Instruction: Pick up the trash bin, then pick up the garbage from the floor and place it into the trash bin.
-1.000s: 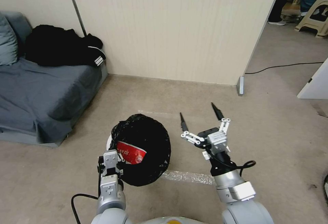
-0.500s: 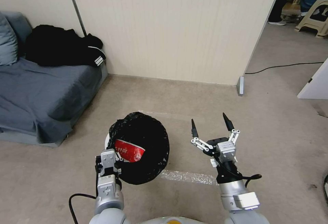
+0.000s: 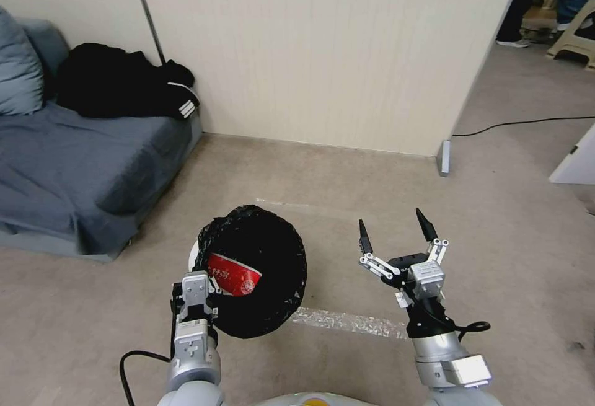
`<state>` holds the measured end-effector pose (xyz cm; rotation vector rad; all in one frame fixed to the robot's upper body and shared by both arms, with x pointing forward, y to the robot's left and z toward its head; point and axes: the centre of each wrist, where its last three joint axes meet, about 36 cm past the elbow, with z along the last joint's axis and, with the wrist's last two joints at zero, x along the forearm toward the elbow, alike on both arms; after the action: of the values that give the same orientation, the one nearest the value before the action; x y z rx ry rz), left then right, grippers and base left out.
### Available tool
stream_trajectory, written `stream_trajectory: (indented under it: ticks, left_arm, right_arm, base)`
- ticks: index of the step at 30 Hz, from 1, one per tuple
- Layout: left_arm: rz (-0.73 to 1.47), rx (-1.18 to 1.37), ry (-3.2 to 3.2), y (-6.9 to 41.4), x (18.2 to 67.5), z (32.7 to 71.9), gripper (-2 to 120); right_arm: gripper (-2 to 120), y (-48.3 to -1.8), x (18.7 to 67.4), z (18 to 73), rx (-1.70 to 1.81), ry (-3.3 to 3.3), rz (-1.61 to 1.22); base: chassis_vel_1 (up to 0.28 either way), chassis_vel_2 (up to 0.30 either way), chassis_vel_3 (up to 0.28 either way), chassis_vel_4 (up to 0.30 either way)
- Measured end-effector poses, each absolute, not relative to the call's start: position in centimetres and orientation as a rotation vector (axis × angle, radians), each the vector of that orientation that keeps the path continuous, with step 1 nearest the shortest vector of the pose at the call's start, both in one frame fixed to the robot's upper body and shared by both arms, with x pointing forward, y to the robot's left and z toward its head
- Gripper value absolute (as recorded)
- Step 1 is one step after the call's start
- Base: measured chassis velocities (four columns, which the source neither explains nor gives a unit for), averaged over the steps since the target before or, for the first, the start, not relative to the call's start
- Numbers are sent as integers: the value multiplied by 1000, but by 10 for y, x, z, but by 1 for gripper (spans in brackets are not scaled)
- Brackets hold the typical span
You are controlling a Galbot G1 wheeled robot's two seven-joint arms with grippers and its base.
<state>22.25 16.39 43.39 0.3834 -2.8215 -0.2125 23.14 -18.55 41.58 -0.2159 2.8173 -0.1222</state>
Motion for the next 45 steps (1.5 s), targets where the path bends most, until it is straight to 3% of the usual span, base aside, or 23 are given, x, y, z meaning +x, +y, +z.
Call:
stream_trajectory:
  ticks: [45]
  left_arm:
    - [-221,396,-2825,164,218,449,1]
  right_arm:
    - [100,-184,232,419,-240,2834,-128]
  base:
    - [122,119,115,112]
